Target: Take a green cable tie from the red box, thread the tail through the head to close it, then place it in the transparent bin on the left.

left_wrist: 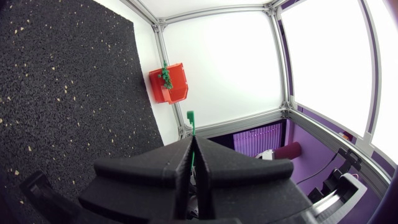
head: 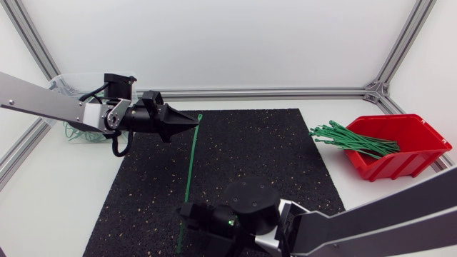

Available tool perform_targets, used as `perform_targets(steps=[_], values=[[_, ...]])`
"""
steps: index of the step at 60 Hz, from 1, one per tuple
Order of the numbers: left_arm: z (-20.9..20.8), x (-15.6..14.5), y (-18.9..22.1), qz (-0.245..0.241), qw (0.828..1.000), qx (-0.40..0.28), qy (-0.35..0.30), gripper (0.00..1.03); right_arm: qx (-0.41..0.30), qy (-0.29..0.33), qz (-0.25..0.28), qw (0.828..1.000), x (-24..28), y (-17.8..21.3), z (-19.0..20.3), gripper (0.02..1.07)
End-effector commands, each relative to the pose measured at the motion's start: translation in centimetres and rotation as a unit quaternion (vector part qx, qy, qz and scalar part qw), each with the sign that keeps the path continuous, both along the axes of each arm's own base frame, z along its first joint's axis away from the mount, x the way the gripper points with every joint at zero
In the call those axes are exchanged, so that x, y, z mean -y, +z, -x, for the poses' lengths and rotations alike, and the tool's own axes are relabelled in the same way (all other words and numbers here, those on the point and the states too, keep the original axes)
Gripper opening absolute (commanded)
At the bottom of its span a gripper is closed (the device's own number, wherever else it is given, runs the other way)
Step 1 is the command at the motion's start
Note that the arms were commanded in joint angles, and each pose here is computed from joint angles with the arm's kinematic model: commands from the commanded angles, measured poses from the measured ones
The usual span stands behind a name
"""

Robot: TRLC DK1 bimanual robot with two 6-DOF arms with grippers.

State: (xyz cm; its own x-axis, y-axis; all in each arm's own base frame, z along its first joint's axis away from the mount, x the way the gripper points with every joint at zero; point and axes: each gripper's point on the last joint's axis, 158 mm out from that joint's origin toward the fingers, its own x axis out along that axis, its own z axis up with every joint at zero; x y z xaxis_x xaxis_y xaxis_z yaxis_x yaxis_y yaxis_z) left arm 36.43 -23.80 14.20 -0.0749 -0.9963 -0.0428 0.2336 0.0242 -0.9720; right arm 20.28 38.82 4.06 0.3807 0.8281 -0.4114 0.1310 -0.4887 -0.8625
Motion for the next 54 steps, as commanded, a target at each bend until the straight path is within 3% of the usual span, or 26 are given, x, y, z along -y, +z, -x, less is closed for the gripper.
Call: perform_targets(steps=[1, 19, 42, 54], values=[[-0.6, -0.3, 0.0, 0.006, 1.0, -0.016, -0.003, 0.03, 0.015, 0.021, 0.012, 1.0, 0.5, -0.7, 0.3, 0.42], [-0.9, -0.4, 0.1, 0.008, 1.0, -0.015, -0.003, 0.03, 0.037, 0.089, 0.006, 0.995, 1.2, -1.4, 1.1, 0.41], [-1.2, -0.1, 0.1, 0.009, 1.0, -0.017, -0.008, 0.03, 0.024, 0.122, 0.01, 0.992, 1.1, -3.0, 2.8, 0.41], [-1.3, 0.0, 0.0, 0.008, 1.0, -0.018, -0.009, 0.03, 0.024, 0.135, 0.005, 0.991, 0.3, -2.9, 3.4, 0.33]])
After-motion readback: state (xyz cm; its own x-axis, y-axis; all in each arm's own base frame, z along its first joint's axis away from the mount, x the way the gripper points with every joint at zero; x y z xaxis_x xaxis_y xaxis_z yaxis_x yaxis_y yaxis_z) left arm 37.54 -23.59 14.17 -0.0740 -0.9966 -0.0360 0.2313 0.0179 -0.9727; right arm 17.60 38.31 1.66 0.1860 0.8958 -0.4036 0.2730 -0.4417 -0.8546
